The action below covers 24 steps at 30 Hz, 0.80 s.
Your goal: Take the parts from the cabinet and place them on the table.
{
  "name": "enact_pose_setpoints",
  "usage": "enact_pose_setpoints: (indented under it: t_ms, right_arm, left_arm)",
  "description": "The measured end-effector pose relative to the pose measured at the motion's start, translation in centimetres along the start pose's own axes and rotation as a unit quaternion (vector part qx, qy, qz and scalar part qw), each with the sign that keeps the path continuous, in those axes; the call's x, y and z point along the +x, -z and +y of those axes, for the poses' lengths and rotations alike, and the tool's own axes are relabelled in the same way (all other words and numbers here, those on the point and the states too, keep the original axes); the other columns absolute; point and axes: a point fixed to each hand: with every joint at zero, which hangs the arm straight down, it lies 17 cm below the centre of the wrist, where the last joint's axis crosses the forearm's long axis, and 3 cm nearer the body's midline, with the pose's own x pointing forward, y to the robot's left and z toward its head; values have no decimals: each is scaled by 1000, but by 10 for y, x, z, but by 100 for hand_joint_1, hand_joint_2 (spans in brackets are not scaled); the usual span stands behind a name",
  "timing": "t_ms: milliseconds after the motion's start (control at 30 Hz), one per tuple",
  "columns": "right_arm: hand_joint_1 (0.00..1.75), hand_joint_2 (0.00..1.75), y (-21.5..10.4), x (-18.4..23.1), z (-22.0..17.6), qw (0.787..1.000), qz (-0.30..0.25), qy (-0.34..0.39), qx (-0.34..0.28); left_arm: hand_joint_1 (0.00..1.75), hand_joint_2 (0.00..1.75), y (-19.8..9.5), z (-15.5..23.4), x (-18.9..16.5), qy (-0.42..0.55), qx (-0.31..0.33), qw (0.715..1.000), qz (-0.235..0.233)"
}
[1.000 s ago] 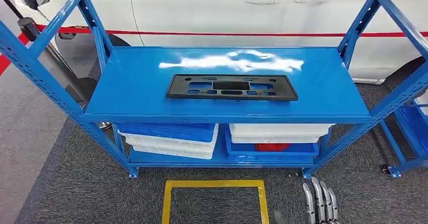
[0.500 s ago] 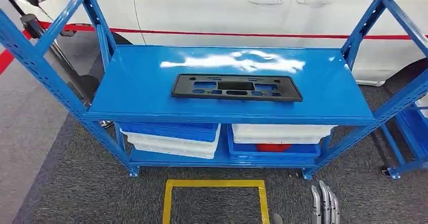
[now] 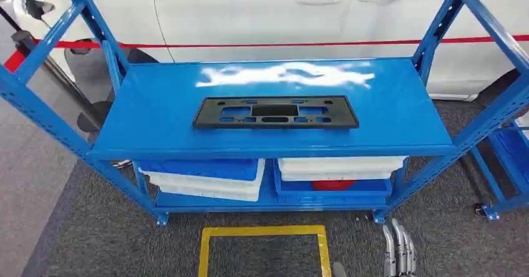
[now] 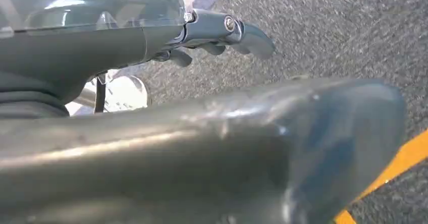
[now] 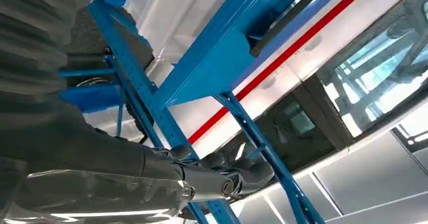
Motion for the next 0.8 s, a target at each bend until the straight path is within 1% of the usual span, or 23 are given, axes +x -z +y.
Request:
enact_pose_setpoints:
  t_ms: [233, 800]
  right_arm:
    - [0, 175, -2, 0, 2, 1000, 6, 4, 4]
    - [0, 175, -1, 2, 2, 1000, 5, 11, 9]
  left_arm:
    - [0, 0, -7, -6, -10, 0, -7, 1000, 10]
    - [0, 0, -6, -11, -3, 13, -16, 1000, 4]
